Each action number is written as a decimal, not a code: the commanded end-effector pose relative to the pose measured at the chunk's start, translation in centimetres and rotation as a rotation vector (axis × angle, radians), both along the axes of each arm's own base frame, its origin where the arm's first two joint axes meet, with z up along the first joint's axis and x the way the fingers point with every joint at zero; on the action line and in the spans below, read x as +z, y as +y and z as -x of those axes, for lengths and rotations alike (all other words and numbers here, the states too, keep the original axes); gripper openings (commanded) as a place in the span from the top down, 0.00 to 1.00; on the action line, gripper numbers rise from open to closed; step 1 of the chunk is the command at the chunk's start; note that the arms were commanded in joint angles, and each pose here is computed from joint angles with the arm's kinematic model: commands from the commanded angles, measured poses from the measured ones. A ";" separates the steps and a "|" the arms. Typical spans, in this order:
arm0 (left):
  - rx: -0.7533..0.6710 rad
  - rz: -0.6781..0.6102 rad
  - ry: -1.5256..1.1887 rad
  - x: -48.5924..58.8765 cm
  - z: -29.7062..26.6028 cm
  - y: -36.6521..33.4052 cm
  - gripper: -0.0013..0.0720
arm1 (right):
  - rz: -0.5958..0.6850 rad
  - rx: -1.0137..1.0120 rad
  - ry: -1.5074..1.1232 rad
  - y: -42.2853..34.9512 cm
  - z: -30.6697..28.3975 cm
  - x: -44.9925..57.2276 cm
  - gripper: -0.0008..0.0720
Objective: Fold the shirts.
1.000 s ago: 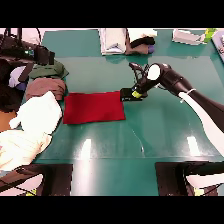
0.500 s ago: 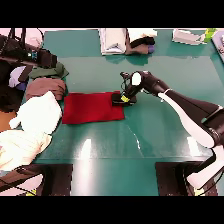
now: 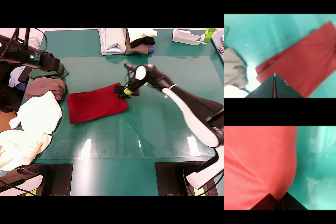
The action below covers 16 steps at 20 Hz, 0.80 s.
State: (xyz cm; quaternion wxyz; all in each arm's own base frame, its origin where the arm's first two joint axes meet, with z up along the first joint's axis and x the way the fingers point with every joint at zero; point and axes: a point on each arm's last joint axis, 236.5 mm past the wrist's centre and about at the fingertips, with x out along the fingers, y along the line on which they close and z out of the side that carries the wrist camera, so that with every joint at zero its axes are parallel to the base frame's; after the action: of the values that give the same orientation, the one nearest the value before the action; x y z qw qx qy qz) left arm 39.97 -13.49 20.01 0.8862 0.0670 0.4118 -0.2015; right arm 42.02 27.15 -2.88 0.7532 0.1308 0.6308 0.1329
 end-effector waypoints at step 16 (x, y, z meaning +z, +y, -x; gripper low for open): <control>-0.106 0.051 -0.016 0.6 1.9 -6.4 0.95 | 0.373 -1.026 0.015 -53.3 17.1 9.8 0.96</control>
State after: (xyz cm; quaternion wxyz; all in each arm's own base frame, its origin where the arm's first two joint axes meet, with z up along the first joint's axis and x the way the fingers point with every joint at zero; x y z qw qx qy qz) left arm 37.90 -19.71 20.47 0.8757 0.0800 0.3971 -0.2626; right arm 31.21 -22.27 8.89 0.7673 0.2347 0.5140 -0.3034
